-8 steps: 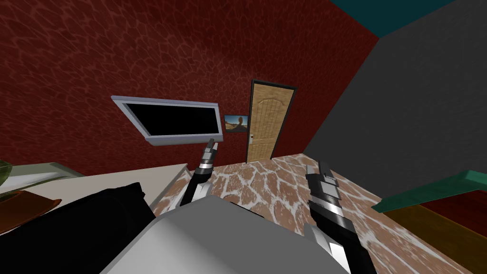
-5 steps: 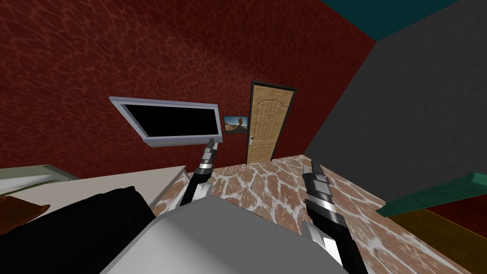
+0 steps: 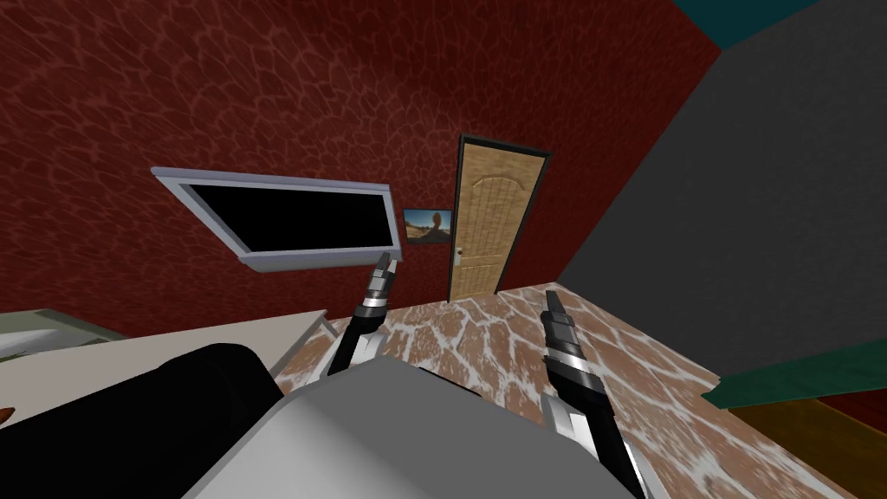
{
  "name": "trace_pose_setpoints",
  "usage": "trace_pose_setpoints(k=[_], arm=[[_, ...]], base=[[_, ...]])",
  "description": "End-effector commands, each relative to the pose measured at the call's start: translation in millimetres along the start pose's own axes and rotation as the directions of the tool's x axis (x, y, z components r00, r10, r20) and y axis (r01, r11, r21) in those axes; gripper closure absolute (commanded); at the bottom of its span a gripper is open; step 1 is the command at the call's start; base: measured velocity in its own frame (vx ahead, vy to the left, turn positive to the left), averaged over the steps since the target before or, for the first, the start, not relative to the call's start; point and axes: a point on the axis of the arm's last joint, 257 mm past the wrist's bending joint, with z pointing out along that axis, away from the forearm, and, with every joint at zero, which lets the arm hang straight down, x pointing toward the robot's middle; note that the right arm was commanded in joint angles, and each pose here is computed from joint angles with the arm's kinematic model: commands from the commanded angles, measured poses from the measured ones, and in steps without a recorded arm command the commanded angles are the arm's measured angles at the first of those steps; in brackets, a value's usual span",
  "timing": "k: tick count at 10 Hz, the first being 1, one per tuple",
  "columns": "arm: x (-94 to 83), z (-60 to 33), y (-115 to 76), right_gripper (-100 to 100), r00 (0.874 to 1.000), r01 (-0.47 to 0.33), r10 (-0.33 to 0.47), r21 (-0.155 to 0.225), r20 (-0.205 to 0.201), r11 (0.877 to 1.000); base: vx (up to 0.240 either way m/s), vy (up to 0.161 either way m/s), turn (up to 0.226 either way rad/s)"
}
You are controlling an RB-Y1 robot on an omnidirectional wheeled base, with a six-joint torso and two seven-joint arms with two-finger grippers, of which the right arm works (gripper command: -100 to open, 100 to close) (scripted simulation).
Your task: Pull the door open
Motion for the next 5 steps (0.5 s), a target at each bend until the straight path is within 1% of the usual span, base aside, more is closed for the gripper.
trace_pose_setpoints(k=[1, 3, 4, 5], arm=[[11.8, 3.0, -8.5, -100, 0.998, 0.049, -0.049, 0.004, -0.029, 0.999], [21.0, 4.3, -15.6, -100, 0.995, 0.085, -0.085, 0.005, -0.052, 0.996], [30.6, 5.4, -22.8, -100, 0.990, 0.122, -0.121, 0.005, -0.076, 0.993], [35.7, 6.0, -26.6, -100, 0.986, 0.142, -0.141, 0.005, -0.089, 0.990]], base=[[0.128, 0.031, -0.003], [0.107, 0.030, -0.002], [0.116, 0.044, -0.001], [0.129, 0.053, -0.002]])
